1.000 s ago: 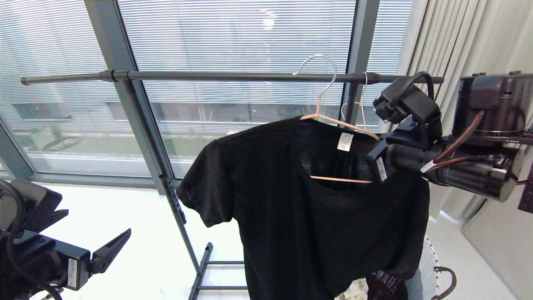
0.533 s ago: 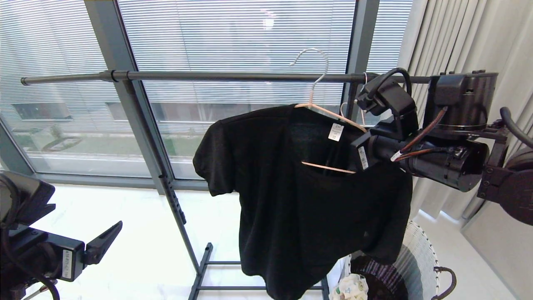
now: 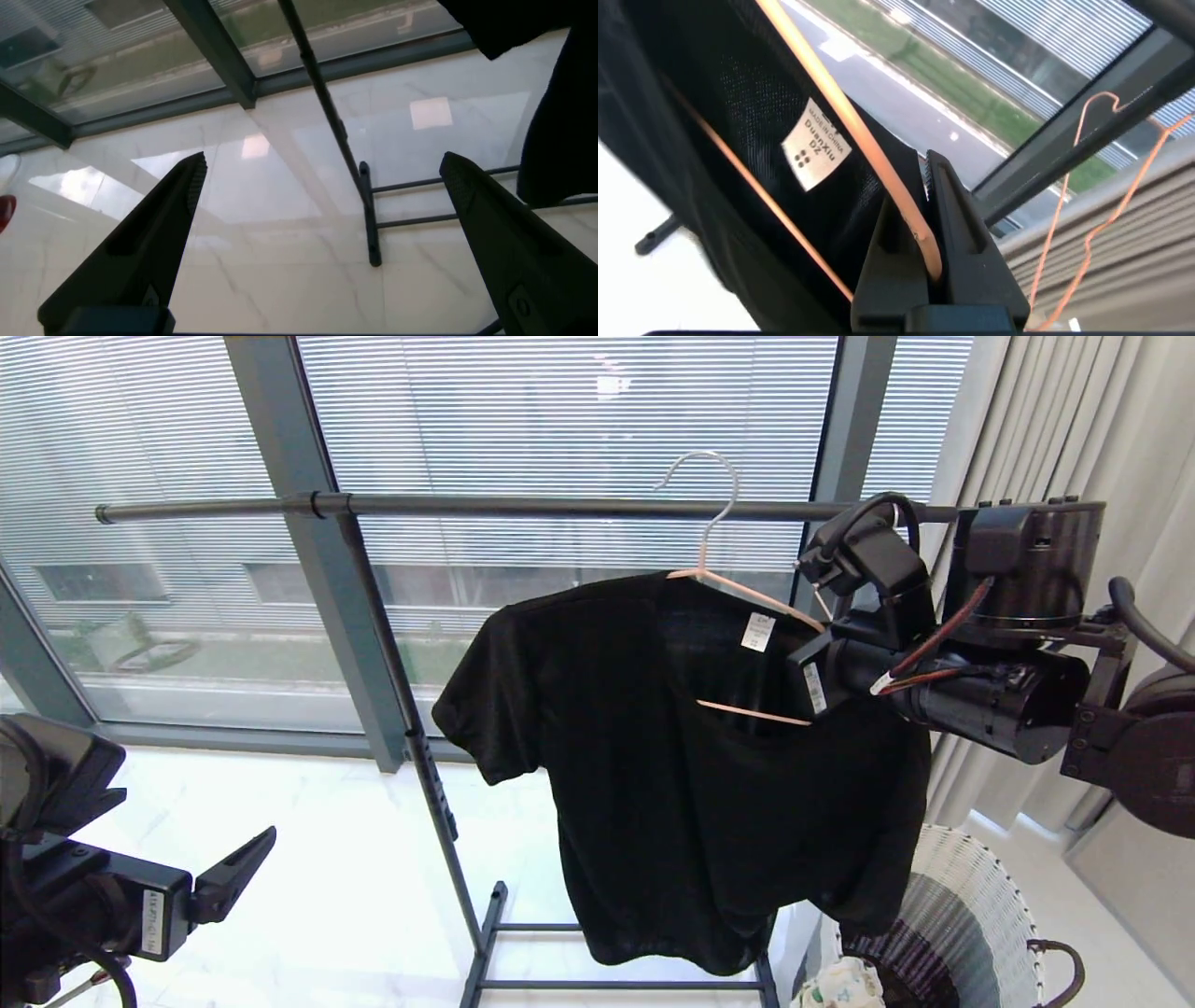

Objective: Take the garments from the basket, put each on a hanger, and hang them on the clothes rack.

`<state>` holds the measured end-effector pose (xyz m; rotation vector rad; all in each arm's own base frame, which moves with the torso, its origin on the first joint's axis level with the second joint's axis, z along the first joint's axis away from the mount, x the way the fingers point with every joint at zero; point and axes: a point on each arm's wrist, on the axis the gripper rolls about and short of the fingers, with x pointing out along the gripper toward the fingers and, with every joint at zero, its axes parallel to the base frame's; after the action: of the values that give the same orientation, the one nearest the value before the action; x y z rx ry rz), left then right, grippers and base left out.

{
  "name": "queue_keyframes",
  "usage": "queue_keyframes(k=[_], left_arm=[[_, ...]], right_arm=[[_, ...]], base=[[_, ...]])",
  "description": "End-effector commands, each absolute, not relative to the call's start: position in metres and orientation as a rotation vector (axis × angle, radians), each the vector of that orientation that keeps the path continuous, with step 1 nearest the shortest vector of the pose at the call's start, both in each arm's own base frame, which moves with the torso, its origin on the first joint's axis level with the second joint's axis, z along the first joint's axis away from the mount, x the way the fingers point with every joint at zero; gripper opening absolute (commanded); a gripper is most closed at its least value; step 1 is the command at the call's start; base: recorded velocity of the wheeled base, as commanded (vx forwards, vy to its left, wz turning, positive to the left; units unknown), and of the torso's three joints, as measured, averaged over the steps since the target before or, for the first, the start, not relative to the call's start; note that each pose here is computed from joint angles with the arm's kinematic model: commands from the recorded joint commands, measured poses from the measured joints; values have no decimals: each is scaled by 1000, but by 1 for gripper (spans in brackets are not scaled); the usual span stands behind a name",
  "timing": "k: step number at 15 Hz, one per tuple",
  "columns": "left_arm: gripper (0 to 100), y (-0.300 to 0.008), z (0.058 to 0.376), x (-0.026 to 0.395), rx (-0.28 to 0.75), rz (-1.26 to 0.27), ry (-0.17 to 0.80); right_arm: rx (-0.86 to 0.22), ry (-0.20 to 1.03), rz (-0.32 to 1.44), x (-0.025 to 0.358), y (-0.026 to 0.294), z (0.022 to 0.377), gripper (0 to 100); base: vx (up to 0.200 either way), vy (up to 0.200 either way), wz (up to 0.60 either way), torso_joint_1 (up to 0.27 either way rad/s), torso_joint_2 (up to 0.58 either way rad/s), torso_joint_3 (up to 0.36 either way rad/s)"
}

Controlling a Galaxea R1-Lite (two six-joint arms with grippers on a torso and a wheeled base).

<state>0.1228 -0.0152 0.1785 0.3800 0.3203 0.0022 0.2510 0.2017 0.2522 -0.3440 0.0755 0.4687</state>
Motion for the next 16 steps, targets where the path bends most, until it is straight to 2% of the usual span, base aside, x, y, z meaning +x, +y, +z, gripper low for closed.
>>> queue_keyframes(k=[1, 2, 13, 16], left_arm=[[100, -16, 178, 123, 381, -4, 322], [100, -17, 178, 123, 382, -12, 322], [100, -25, 177, 121, 393, -83, 309], [100, -30, 177, 120, 397, -117, 301]], right_arm=[[-345, 80, 438, 254, 198, 252, 0], [-348, 85, 408, 257, 194, 252, 0], [-354, 122, 89, 278, 157, 253, 0], [-352, 122, 68, 279, 155, 254, 0]], base=[[0, 0, 0, 0, 0, 0], [0, 0, 0, 0, 0, 0], [200, 0, 0, 3, 2, 3], [0, 0, 0, 0, 0, 0]])
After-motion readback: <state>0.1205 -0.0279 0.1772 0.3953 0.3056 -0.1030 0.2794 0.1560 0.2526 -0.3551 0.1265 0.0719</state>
